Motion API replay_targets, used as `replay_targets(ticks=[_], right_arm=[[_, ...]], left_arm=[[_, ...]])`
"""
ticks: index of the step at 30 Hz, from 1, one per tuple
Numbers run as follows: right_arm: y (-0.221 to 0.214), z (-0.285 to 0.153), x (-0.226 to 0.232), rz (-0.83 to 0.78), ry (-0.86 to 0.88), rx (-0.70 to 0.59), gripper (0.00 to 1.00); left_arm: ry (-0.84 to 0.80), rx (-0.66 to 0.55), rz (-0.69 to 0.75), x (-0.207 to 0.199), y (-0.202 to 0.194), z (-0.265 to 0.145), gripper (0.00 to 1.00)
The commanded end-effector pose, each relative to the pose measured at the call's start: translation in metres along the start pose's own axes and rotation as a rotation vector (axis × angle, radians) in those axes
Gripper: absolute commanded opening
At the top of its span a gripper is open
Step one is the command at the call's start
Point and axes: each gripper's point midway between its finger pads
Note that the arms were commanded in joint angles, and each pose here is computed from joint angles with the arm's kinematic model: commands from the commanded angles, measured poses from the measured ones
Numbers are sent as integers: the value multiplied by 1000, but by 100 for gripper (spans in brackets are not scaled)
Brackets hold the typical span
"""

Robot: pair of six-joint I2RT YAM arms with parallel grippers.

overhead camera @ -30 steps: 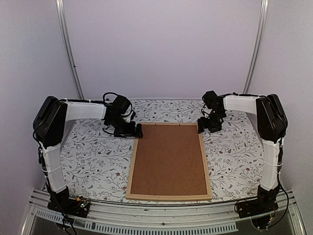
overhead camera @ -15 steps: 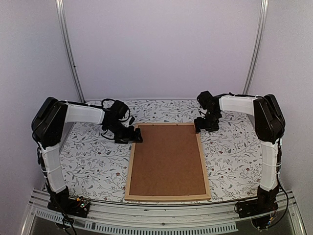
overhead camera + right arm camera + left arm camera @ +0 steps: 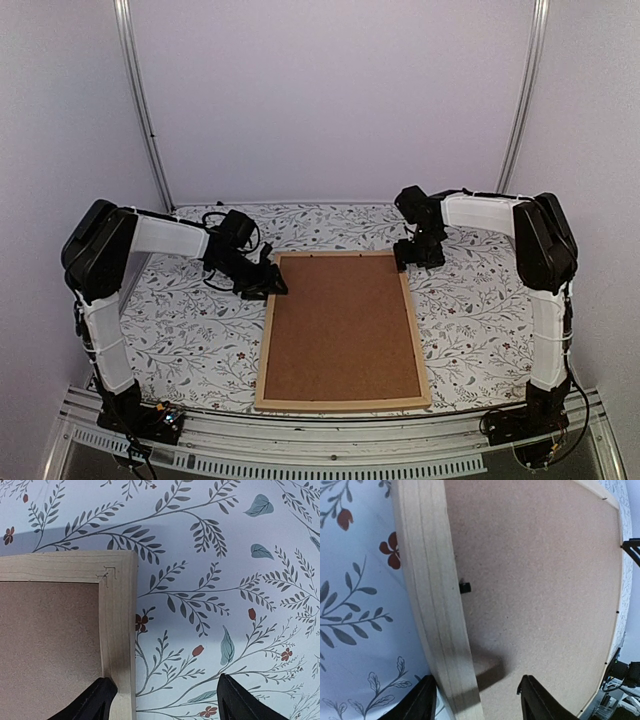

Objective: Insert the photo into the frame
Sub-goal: Press the fastener onto the backboard.

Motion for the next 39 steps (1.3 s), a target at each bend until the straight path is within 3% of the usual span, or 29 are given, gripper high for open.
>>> replay_targets(ticks=[1,20,25,30,33,39], right_arm=[[-48,32,29,-67,2,129,76],[-68,41,42,-100,-101,113,76],[-63,36,46,-100,-86,97,76],[-65,36,45,-108,-84,103,76],[-64,36,46,-111,-82,101,76],[-61,33,48,-114,-69,92,77]], left_arm=[[-107,-4,31,-29,1,7,60],[25,-43,34,-21,2,5,60],[114,-39,71,-9,1,3,46],[182,-25,82,2,-2,5,17],[212,-16,101,5,-2,5,4],[231,12,107,9,-8,12,0]])
Point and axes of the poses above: each gripper's point midway between its finger pads, its own z axis out along the fingers, its own x axis along the line the jaws close on, y = z × x, and after that the axes turned 11 degrees about z, right-handed
